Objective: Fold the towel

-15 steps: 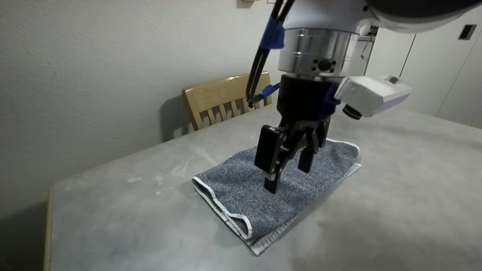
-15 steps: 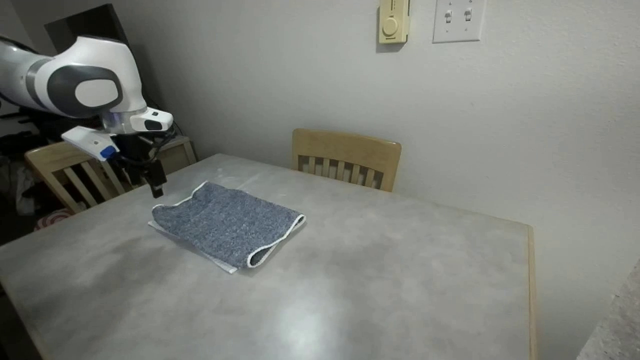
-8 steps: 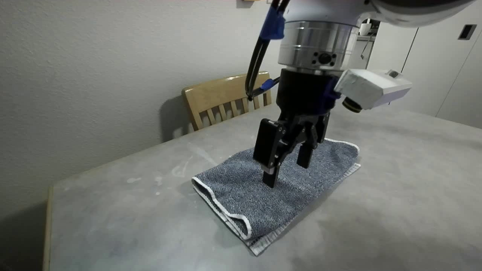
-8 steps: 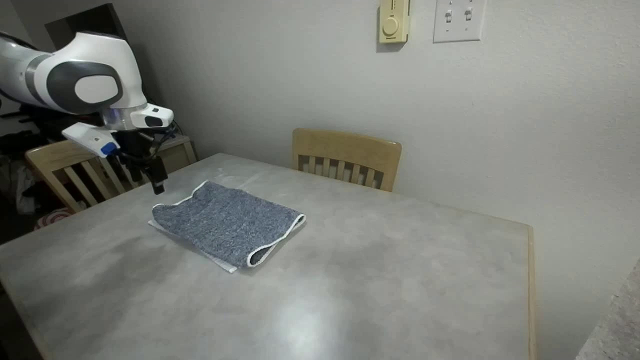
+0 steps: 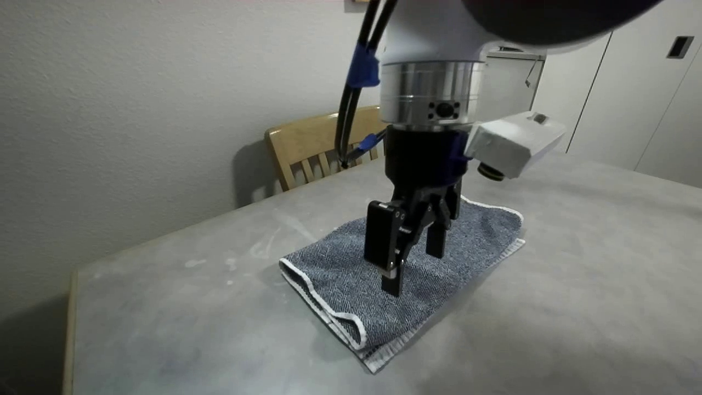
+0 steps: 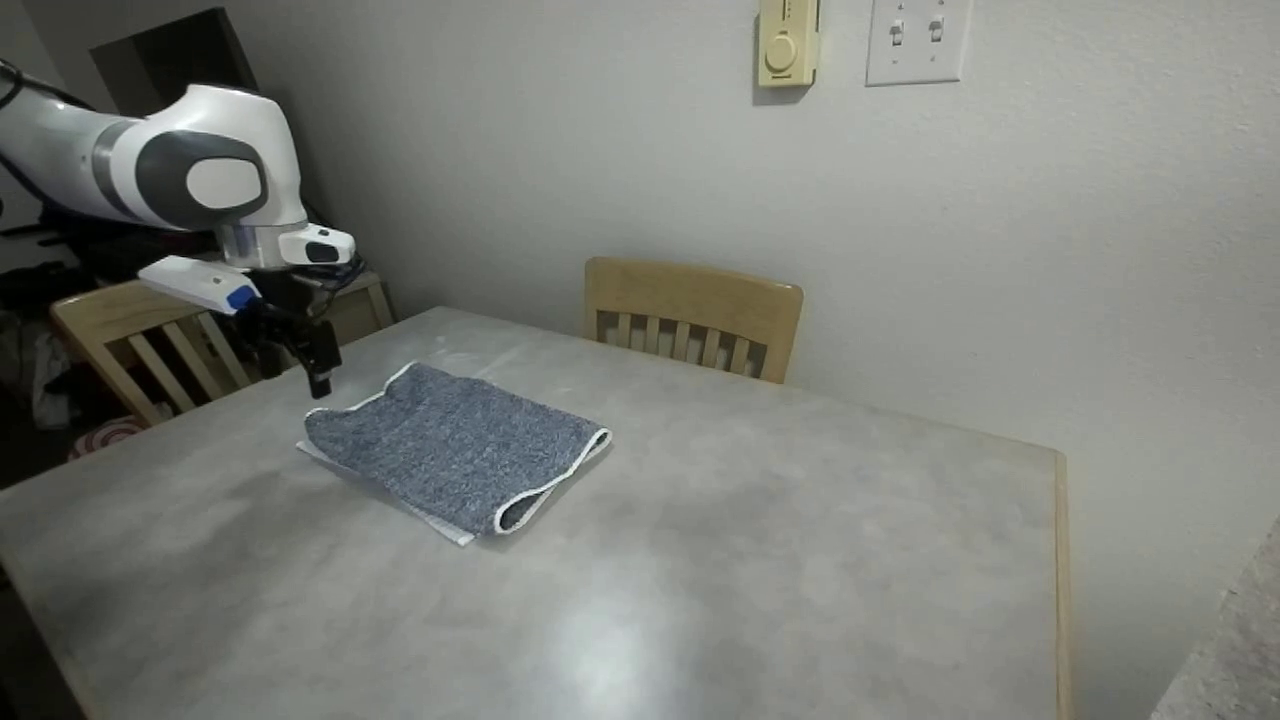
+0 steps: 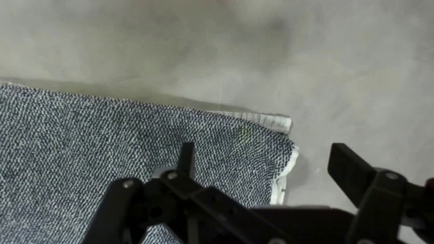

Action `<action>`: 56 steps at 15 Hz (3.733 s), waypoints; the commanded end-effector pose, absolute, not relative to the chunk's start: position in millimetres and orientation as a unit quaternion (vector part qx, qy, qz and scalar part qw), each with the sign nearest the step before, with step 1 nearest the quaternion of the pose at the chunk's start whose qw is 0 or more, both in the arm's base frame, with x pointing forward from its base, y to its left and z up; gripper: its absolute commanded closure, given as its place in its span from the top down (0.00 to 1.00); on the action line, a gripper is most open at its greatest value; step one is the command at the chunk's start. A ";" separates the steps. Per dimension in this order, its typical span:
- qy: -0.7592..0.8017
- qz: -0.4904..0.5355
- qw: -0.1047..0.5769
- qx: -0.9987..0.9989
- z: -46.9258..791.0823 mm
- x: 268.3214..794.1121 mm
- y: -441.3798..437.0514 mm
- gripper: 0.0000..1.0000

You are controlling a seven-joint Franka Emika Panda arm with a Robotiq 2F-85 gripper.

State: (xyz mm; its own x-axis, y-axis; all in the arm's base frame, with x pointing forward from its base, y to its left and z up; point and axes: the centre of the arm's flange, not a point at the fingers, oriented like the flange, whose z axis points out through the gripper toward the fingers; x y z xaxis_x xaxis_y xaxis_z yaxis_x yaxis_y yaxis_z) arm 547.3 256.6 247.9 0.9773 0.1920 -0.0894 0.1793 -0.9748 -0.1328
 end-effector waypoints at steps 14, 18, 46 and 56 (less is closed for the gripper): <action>-0.180 0.137 0.006 -0.974 193.0 587.7 327.3 1.00; -0.180 0.151 -0.013 -0.972 177.9 591.5 338.1 1.00; -0.210 0.016 -0.095 -0.973 165.9 612.2 368.6 1.00; -0.068 -0.035 -0.078 -0.994 169.1 620.8 377.4 1.00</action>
State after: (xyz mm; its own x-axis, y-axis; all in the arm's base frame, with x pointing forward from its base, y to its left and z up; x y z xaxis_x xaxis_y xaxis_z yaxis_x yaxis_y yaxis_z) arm 628.4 375.9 172.1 0.9753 0.2133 0.0572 0.2015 -0.9655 0.1648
